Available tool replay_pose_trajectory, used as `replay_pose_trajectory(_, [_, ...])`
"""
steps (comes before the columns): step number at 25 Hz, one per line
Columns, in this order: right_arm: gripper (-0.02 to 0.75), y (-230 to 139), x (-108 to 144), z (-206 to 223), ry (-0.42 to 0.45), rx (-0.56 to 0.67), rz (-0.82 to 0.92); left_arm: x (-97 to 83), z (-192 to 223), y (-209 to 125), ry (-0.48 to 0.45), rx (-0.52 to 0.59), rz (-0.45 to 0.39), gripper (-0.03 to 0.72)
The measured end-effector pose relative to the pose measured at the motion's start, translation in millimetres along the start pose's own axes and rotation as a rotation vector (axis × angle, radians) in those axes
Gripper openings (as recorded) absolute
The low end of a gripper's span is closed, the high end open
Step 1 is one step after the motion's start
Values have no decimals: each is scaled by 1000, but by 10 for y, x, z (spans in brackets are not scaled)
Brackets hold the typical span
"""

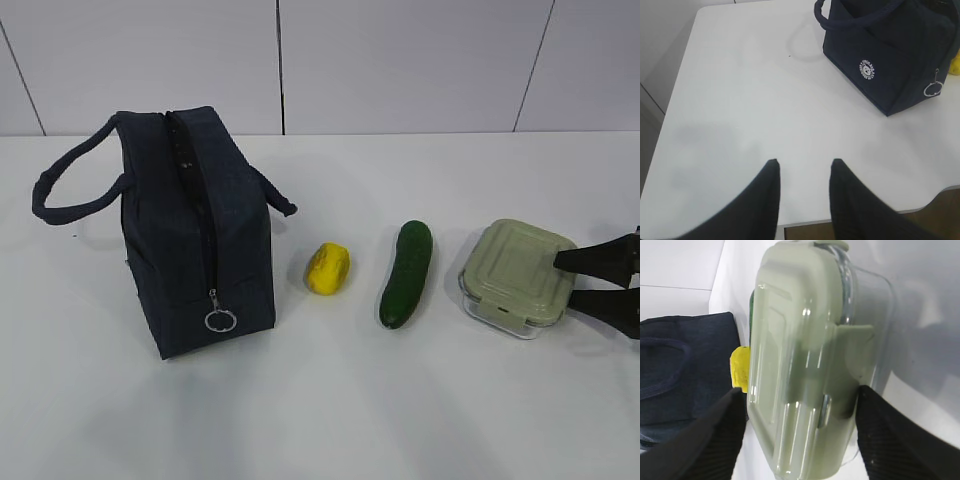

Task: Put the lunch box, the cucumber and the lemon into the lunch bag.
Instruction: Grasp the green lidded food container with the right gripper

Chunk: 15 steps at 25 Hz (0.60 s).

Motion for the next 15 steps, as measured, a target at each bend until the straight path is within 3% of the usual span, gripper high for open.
replay_pose_trajectory(15, [529,-1,-108,43,0,-3,82,-2,0,0,-3,-1,1,240])
Point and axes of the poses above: a point on each arm's last joint axis where the gripper is mounted, z pointing out along that axis toward the gripper, x along the wrist's bending axis when the last joint is at zero, y = z × x, the point moved 10 cm from there along z, pointing out along that axis toward the gripper, and after that the axes turned 11 degrees about z, right-handed, at the moved point
